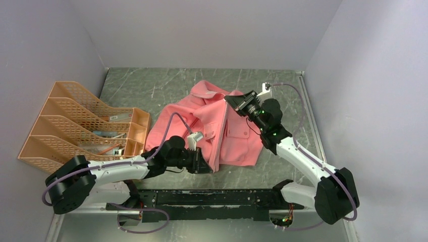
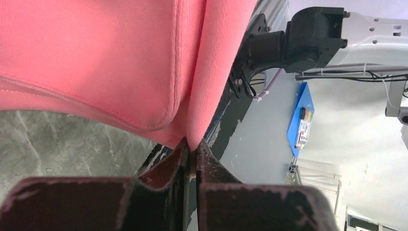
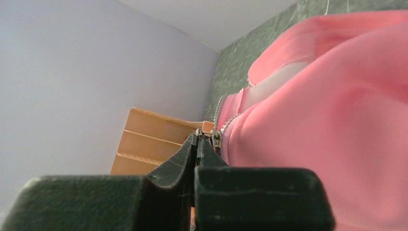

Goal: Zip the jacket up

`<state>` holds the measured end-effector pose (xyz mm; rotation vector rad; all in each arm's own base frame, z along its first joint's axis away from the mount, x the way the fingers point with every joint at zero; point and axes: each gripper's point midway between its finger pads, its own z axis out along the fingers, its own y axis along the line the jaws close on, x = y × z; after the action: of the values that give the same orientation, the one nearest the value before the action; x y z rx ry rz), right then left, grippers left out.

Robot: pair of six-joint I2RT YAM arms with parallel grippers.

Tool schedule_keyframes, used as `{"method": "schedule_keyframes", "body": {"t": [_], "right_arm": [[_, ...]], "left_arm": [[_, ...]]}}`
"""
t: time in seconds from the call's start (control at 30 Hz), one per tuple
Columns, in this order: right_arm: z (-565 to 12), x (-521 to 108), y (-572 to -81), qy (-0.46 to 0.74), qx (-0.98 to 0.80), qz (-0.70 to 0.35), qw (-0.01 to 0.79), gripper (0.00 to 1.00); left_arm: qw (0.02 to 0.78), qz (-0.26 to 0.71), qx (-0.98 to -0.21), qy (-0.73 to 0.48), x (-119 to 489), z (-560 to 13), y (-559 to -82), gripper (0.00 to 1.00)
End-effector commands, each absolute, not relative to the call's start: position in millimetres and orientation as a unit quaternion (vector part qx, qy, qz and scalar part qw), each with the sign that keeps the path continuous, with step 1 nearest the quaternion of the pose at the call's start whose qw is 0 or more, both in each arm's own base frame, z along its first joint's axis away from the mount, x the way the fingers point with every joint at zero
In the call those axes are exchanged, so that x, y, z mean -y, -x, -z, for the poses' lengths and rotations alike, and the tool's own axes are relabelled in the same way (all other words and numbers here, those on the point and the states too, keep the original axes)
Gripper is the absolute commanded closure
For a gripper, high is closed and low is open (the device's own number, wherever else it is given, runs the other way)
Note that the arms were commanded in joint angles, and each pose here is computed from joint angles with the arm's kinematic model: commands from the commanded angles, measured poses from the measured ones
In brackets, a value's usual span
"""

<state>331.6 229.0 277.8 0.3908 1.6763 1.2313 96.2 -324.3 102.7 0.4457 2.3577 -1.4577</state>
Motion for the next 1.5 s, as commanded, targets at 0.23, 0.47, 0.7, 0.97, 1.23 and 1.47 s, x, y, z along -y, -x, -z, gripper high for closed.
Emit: {"method": "schedule_keyframes", "body": {"t": [0.23,0.47,0.7,0.97,1.23,1.47], "right_arm": [[-391.3,-189.3,-391.4,-0.156,-0.571,-0.520,0.616,1.00],[-426.8,-170.3,-420.4,-0.156,-0.544,-0.520,0.640,1.00],[-469.5,-152.6,-428.4,-0.139,-0.511,-0.532,0.661,1.00],[-447.0,-164.1,-386.9,-0.097,-0.523,-0.562,0.633,1.00],[-355.6,-142.8,-339.6,-0.151,-0.594,-0.492,0.619,1.00],[-324.0,-139.6,-301.8,-0.157,-0.621,-0.490,0.591,1.00]], "left_arm": [[0.097,0.452,-0.873,-0.156,296.2,-66.3,-62.0,0.92],[0.109,0.441,-0.878,-0.152,294.2,-69.3,-65.7,0.92],[0.135,0.396,-0.896,-0.149,284.9,-71.7,-77.8,0.92],[0.270,0.277,-0.917,-0.095,258.4,-119.7,-138.1,0.92],[0.397,0.163,-0.901,-0.055,218.5,-194.3,-187.7,0.71],[0.447,0.207,-0.865,-0.100,236.1,-241.4,-196.8,0.29]]}}
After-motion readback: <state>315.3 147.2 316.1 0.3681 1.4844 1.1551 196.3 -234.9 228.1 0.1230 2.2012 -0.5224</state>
